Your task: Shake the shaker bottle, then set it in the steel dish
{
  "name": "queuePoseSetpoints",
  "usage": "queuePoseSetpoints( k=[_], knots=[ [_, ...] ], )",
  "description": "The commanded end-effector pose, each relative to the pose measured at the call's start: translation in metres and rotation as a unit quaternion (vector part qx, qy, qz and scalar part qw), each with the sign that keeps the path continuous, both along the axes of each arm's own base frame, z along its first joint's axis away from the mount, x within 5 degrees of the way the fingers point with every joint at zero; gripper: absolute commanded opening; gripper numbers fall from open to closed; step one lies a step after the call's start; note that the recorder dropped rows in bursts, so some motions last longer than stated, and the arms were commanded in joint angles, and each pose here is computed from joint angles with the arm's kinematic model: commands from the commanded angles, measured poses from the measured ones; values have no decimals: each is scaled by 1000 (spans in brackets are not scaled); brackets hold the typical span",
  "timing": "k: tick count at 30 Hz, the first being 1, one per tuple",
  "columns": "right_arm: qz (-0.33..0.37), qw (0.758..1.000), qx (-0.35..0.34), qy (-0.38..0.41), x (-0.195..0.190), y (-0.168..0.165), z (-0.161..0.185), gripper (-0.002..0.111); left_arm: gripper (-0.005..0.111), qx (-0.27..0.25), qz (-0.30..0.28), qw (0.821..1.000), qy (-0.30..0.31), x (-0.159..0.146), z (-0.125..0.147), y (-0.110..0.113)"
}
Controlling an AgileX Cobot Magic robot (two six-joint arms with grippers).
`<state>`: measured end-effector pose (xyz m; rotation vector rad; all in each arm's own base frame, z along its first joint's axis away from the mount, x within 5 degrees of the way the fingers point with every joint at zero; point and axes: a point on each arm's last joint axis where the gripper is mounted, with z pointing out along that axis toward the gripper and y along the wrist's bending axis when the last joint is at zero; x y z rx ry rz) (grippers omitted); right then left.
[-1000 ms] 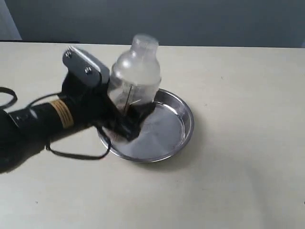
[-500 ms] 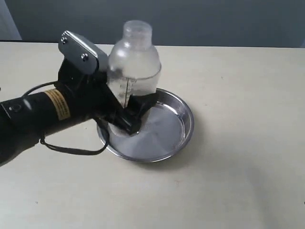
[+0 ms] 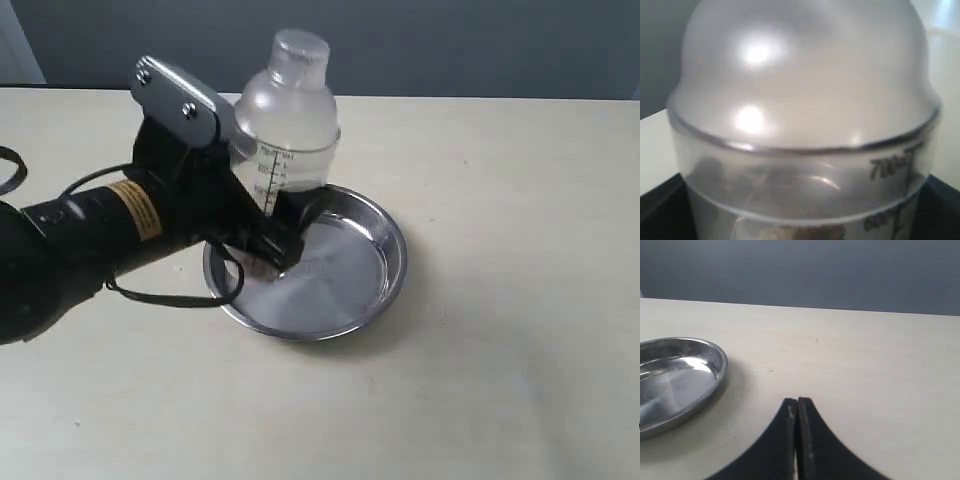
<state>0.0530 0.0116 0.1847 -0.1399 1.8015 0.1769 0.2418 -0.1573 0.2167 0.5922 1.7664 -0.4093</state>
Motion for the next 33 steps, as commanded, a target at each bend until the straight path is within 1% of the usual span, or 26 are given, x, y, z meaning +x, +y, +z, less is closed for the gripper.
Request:
queuePoseSetpoints(
  k=[1,2,3,4,5,6,7,8,10,11,13,14,15,16,17,20,21,22,24,25,26,27,28,31,32,33],
  knots=[
    [0,1000,-1,-8,0,0,1,-1,0,-150,-60,968,-194,-16,76,-14],
    [0,1000,-1,-8,0,0,1,-1,0,-144,-56,966,-207,-18,85,-13],
    [0,1000,-1,-8,0,0,1,-1,0,-120,-34,974,-187,-16,82,-11],
    [0,1000,-1,-8,0,0,1,-1,0,-94,-8,984,-154,-10,69,-9],
    [0,1000,-1,-8,0,0,1,-1,0,-63,32,992,-101,-1,45,-4],
    [0,1000,-1,-8,0,0,1,-1,0,-44,67,995,-55,7,22,0],
    [0,1000,-1,-8,0,0,1,-1,0,-40,82,995,-33,10,8,2],
    [0,1000,-1,-8,0,0,1,-1,0,-34,70,996,-33,10,4,0],
    [0,1000,-1,-8,0,0,1,-1,0,-59,12,994,-89,1,22,-12],
    [0,1000,-1,-8,0,0,1,-1,0,-90,-7,987,-133,-4,41,-17],
    [0,1000,-1,-8,0,0,1,-1,0,-130,-14,973,-192,-8,73,-19],
    [0,1000,-1,-8,0,0,1,-1,0,-127,-7,973,-194,-7,79,-18],
    [0,1000,-1,-8,0,0,1,-1,0,-117,12,978,-173,-4,76,-16],
    [0,1000,-1,-8,0,0,1,-1,0,-93,26,985,-140,-1,65,-15],
    [0,1000,-1,-8,0,0,1,-1,0,-65,40,993,-89,3,41,-15],
    [0,1000,-1,-8,0,0,1,-1,0,-27,51,998,23,7,-20,-18],
    [0,1000,-1,-8,0,0,1,-1,0,-18,40,999,27,6,-27,-21],
    [0,1000,-1,-8,0,0,1,-1,0,-13,25,999,17,5,-26,-24],
    [0,1000,-1,-8,0,0,1,-1,0,-50,-12,996,-69,0,7,-31],
    [0,1000,-1,-8,0,0,1,-1,0,-109,-20,983,-144,-7,53,-33],
    [0,1000,-1,-8,0,0,1,-1,0,-121,-20,979,-160,-9,67,-31],
    [0,1000,-1,-8,0,0,1,-1,0,-103,-18,981,-161,-14,79,-27],
    [0,1000,-1,-8,0,0,1,-1,0,-89,-4,986,-141,-12,73,-25],
    [0,1000,-1,-8,0,0,1,-1,0,-40,50,996,-65,-4,32,-19],
    [0,1000,-1,-8,0,0,1,-1,0,-31,49,996,-70,-3,27,-20],
    [0,1000,-1,-8,0,0,1,-1,0,-41,24,992,-118,-8,44,-24]
  ],
)
